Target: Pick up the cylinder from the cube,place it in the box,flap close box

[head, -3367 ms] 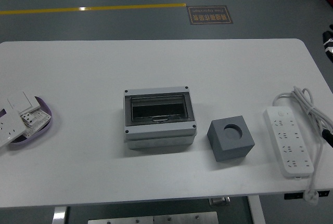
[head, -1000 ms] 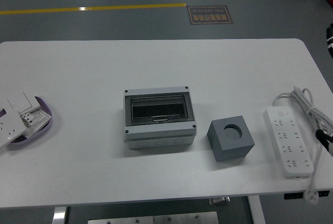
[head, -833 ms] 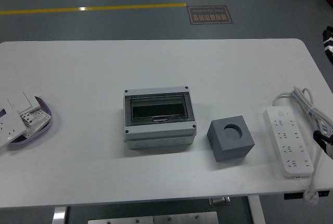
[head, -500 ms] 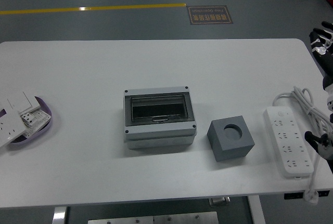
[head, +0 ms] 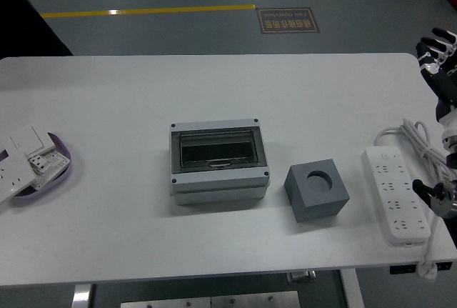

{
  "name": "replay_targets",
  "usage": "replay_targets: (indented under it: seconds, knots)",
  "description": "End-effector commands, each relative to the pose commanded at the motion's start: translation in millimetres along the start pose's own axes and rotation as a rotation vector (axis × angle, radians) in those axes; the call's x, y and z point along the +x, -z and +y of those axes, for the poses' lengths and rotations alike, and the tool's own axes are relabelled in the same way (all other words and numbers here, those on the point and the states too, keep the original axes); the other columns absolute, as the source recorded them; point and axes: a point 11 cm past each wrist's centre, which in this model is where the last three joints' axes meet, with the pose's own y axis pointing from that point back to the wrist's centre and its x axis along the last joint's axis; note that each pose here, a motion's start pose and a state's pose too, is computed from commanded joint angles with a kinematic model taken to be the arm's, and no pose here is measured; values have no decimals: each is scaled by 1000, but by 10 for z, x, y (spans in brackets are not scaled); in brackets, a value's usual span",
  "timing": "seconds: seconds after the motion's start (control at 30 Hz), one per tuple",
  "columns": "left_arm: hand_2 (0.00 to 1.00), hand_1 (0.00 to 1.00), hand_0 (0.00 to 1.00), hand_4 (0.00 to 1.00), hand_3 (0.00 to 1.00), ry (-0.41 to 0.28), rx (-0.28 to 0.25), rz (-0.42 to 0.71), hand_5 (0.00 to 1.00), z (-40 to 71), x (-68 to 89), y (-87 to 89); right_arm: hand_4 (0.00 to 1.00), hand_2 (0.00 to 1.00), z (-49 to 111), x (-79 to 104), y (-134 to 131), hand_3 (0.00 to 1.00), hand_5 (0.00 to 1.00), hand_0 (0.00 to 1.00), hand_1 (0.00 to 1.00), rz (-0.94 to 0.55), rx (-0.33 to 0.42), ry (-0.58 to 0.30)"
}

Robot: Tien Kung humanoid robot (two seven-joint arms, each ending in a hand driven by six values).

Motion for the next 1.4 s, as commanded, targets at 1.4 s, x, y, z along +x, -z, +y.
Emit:
replay_targets:
  seconds: [1.4]
  knots:
    - [616,623,598,684,636,-8,4,-4,222,4,41,28,725,596,-13,76,-48,623,162,692,593,13,-18,-15]
